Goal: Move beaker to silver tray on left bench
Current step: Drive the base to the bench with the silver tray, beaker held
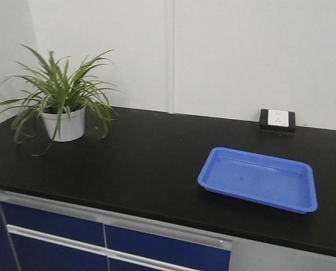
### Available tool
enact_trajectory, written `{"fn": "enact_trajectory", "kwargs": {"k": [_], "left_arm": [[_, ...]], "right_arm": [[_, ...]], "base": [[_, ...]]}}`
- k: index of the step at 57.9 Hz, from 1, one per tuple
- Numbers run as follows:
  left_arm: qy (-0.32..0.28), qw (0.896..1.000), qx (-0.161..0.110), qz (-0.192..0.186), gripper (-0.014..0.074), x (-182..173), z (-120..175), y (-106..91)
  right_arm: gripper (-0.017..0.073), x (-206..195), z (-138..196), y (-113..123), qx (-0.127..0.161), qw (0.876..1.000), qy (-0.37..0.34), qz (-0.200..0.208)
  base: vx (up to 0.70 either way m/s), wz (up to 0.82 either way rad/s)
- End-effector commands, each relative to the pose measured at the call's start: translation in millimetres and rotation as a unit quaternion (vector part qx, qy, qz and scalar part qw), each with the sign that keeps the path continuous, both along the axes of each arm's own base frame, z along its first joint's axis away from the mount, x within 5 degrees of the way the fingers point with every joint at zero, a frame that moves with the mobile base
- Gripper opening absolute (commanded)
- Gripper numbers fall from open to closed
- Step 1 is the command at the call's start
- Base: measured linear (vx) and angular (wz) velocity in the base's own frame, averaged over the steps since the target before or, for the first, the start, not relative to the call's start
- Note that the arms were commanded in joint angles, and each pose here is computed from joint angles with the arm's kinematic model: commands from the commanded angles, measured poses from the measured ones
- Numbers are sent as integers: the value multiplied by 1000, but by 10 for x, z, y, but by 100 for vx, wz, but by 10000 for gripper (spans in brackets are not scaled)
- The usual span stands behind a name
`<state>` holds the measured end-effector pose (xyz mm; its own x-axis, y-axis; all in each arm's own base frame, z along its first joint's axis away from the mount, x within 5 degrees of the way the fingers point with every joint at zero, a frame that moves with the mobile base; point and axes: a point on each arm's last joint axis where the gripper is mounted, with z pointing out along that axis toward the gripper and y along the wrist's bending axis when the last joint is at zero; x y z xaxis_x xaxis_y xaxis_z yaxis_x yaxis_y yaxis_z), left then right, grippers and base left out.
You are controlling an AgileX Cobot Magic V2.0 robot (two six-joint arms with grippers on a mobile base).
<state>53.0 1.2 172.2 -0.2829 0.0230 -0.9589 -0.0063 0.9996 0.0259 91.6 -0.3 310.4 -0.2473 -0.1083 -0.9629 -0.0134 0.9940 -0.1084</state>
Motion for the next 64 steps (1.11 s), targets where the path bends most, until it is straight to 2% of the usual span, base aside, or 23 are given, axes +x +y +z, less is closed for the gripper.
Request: {"fn": "enact_trajectory", "kwargs": {"k": [1, 64], "left_arm": [[-33, 999, -3, -2, 2, 15, -13, -4], [-33, 999, -3, -2, 2, 15, -13, -4]], "right_arm": [[-3, 12, 144, 25, -15, 999, -43, 18], [-3, 12, 144, 25, -15, 999, -43, 18]], "base": [[-38, 38], [-35, 51]]}}
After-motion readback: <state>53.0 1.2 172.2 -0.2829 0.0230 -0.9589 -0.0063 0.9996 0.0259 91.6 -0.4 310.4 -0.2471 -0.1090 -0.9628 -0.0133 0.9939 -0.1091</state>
